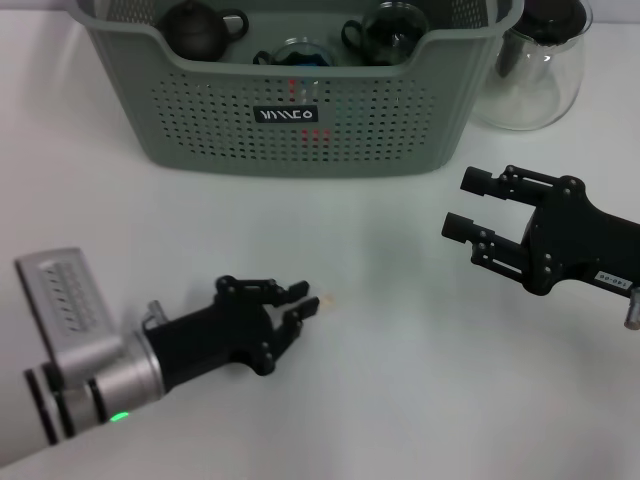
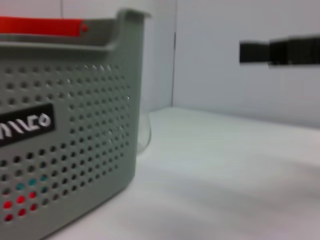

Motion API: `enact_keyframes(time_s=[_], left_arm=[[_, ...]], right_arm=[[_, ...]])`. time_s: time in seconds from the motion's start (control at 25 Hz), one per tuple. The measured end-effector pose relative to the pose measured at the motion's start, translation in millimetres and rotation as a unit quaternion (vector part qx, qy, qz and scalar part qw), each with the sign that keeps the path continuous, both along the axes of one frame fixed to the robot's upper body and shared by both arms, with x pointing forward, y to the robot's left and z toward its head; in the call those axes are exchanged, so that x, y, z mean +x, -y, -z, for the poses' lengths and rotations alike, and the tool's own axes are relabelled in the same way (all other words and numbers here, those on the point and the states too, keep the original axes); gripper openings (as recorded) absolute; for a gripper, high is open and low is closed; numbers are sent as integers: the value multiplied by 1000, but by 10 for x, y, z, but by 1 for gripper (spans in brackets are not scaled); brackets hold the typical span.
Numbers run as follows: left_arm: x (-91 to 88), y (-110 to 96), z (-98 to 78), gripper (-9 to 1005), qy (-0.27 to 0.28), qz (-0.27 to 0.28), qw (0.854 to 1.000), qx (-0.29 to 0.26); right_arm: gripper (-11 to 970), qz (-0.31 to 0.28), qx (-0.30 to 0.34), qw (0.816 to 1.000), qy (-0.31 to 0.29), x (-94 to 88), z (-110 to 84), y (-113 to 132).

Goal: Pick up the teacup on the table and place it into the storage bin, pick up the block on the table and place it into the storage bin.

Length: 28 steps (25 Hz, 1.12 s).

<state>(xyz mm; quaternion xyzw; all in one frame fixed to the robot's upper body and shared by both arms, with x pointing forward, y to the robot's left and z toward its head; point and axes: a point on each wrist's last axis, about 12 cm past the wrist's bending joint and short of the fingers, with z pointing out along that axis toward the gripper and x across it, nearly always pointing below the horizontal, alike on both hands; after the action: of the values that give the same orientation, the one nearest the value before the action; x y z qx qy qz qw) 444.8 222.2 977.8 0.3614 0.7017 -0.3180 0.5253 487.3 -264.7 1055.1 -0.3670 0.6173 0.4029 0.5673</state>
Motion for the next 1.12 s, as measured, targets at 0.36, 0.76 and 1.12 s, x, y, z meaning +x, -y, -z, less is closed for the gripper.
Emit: enact_keyframes(time_s=[0.36, 0.76, 1.12], left_arm=[[-22, -505, -281, 150, -31, -48, 994, -95], [264, -819, -865, 153, -2, -73, 957, -282], [1225, -642, -1546, 155, -5, -29, 946, -323]], right_arm=[[569, 1, 2, 1000, 1, 1, -4, 2], [569, 2, 0, 1000, 0, 4, 2, -4], [569, -1, 2, 1000, -1, 12, 11, -36]])
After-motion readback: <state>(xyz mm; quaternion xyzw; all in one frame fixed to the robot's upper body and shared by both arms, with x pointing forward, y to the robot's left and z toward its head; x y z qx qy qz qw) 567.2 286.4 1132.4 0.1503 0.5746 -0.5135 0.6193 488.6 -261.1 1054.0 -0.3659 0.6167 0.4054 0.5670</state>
